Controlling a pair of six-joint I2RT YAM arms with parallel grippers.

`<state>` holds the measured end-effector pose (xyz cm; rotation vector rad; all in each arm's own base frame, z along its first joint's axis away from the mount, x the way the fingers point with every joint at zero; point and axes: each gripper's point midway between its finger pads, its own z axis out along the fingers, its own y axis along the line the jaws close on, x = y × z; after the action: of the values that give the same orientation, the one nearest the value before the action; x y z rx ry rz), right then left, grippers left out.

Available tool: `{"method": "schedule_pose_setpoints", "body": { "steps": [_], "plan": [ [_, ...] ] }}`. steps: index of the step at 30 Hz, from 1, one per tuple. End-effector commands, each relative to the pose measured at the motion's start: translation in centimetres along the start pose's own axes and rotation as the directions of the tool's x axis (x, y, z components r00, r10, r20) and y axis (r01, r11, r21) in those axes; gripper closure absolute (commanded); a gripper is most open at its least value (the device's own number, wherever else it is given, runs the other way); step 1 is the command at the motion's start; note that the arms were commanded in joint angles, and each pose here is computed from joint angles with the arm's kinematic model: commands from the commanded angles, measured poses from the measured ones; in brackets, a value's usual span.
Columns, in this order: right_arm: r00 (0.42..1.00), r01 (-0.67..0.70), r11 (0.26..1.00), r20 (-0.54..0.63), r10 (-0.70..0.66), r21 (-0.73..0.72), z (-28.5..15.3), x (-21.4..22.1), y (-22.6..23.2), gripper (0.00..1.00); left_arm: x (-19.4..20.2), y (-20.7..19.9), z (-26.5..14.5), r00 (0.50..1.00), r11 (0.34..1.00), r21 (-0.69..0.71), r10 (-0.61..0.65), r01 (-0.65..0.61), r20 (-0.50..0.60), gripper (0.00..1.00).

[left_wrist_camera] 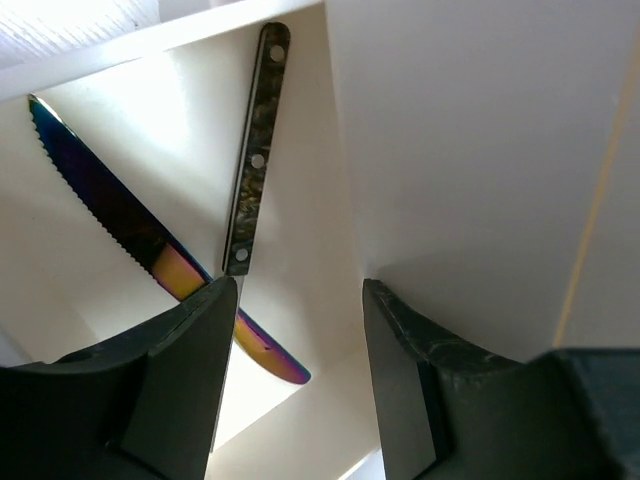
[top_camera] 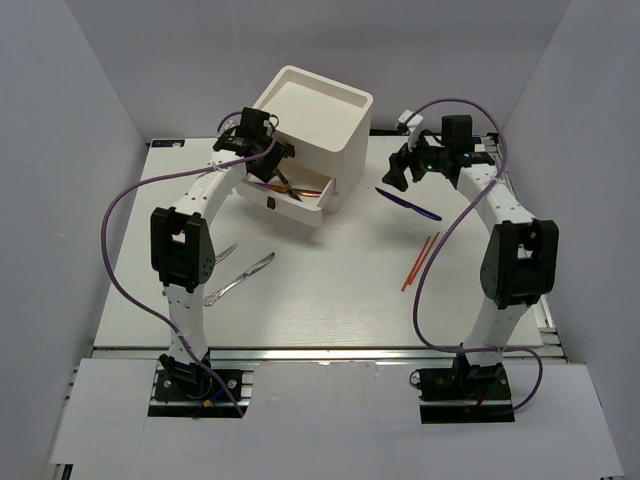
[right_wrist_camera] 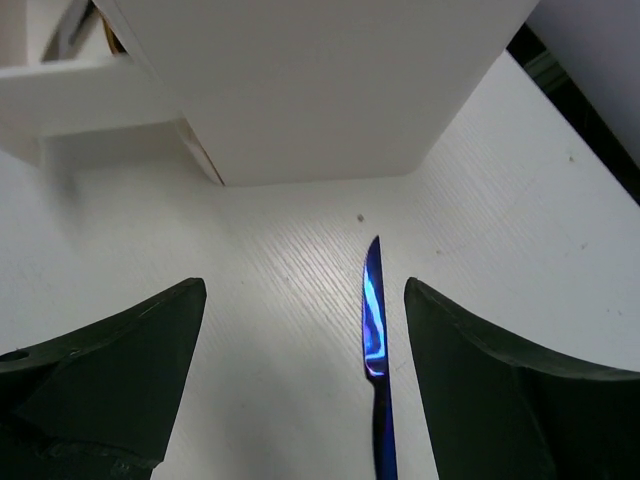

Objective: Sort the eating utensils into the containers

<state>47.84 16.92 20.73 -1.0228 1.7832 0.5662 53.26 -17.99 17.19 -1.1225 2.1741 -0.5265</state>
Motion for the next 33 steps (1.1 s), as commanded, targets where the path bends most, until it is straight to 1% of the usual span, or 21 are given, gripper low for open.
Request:
{"method": "schedule_pose_setpoints", "body": {
  "steps": [1, 2, 3, 4, 5, 6, 7, 8, 9, 10, 11, 12, 13, 14, 15, 16, 17, 19, 24, 30, 33],
  "plan": [
    [0.994, 0.03, 0.999, -0.102, -0.026, 0.041, 0.4, 3.0, -1.9, 0.12, -1.9, -4.9, -6.0, 0.999, 0.984, 0.176, 0.024, -0.029, 0.035, 0.36],
    [0.991, 0.037, 0.997, -0.134, -0.028, 0.061, 0.5, 3.9, -2.4, 0.12, -2.1, -4.9, -6.3, 0.995, 0.978, 0.186, 0.082, -0.09, 0.048, 0.36],
    [0.986, 0.052, 0.997, -0.162, -0.041, 0.064, 0.4, 4.4, -2.8, 0.11, -2.4, -5.6, -7.5, 0.993, 0.968, 0.224, 0.105, -0.117, 0.061, 0.36],
    [0.975, 0.054, 0.996, -0.217, -0.039, 0.065, 0.9, 6.5, -3.5, 0.11, -2.7, -6.2, -8.9, 0.977, 0.939, 0.272, 0.19, -0.209, 0.092, 0.36],
    [0.973, 0.057, 0.995, -0.227, -0.038, 0.076, 0.8, 6.6, -3.7, 0.11, -2.3, -5.4, -8.2, 0.977, 0.944, 0.253, 0.196, -0.21, 0.08, 0.36],
    [0.965, 0.064, 0.996, -0.26, -0.044, 0.068, 0.8, 7.7, -3.9, 0.11, -2.4, -6.1, -9.0, 0.945, 0.893, 0.308, 0.305, -0.327, 0.121, 0.36],
    [0.959, 0.062, 0.996, -0.28, -0.043, 0.061, 1.2, 8.5, -4.3, 0.11, -3.0, -6.6, -11.2, 0.933, 0.869, 0.341, 0.323, -0.359, 0.16, 0.36],
    [0.952, 0.068, 0.996, -0.301, -0.046, 0.061, 1.3, 9.1, -4.6, 0.11, -2.4, -5.2, -10.9, 0.92, 0.858, 0.334, 0.36, -0.391, 0.154, 0.35],
    [0.943, 0.079, 0.996, -0.328, -0.06, 0.045, 1.5, 10.1, -4.9, 0.11, -2.9, -6.2, -13.7, 0.88, 0.785, 0.399, 0.418, -0.475, 0.226, 0.34],
    [0.936, 0.089, 0.995, -0.344, -0.072, 0.035, 1.7, 10.5, -5.0, 0.11, -3.5, -5.5, -14.3, 0.873, 0.78, 0.393, 0.42, -0.487, 0.248, 0.31],
    [0.93, 0.096, 0.995, -0.359, -0.08, 0.028, 1.8, 11.0, -5.2, 0.11, -3.1, -3.6, -13.7, 0.869, 0.789, 0.367, 0.434, -0.493, 0.235, 0.28],
    [0.918, 0.1, 0.995, -0.386, -0.09, 0.004, 2.0, 12.2, -5.2, 0.11, -3.8, -3.2, -14.5, 0.85, 0.772, 0.36, 0.448, -0.524, 0.277, 0.26],
    [0.912, 0.116, 0.993, -0.395, -0.106, 0.001, 2.1, 12.2, -5.5, 0.11, -5.3, -2.5, -16.5, 0.843, 0.781, 0.339, 0.422, -0.525, 0.333, 0.21],
    [0.903, 0.127, 0.992, -0.415, -0.115, 0.0, 2.0, 12.7, -5.9, 0.1, -5.4, -0.7, -16.2, 0.84, 0.793, 0.305, 0.432, -0.527, 0.329, 0.19],
    [0.892, 0.121, 0.992, -0.437, -0.117, -0.019, 1.9, 13.5, -5.7, 0.11, -5.8, 0.2, -16.7, 0.836, 0.798, 0.291, 0.429, -0.528, 0.342, 0.18],
    [0.882, 0.149, 0.988, -0.449, -0.146, -0.028, 1.8, 13.7, -6.0, 0.11, -7.3, 1.0, -18.5, 0.834, 0.809, 0.281, 0.4, -0.516, 0.381, 0.18],
    [0.878, 0.154, 0.987, -0.454, -0.152, -0.032, 1.6, 14.0, -6.3, 0.11, -7.1, 2.9, -17.9, 0.838, 0.824, 0.251, 0.404, -0.507, 0.365, 0.18],
    [0.861, 0.167, 0.984, -0.478, -0.176, -0.061, 1.2, 15.1, -6.5, 0.13, -8.6, 4.8, -19.7, 0.839, 0.844, 0.236, 0.366, -0.482, 0.403, 0.17],
    [0.823, 0.141, 0.983, -0.538, -0.184, -0.12, 1.1, 17.7, -6.4, 0.2, -9.1, 9.6, -19.7, 0.851, 0.883, 0.17, 0.345, -0.437, 0.395, 0.17],
    [0.794, 0.103, 0.985, -0.586, -0.165, -0.138, 1.3, 20.4, -6.3, 0.25, -8.5, 11.2, -19.1, 0.866, 0.897, 0.152, 0.338, -0.414, 0.368, 0.16],
    [0.783, 0.091, 0.986, -0.601, -0.158, -0.14, 1.3, 21.0, -6.5, 0.3, -8.3, 11.4, -18.7, 0.868, 0.897, 0.148, 0.343, -0.416, 0.358, 0.16]
  ]
}}
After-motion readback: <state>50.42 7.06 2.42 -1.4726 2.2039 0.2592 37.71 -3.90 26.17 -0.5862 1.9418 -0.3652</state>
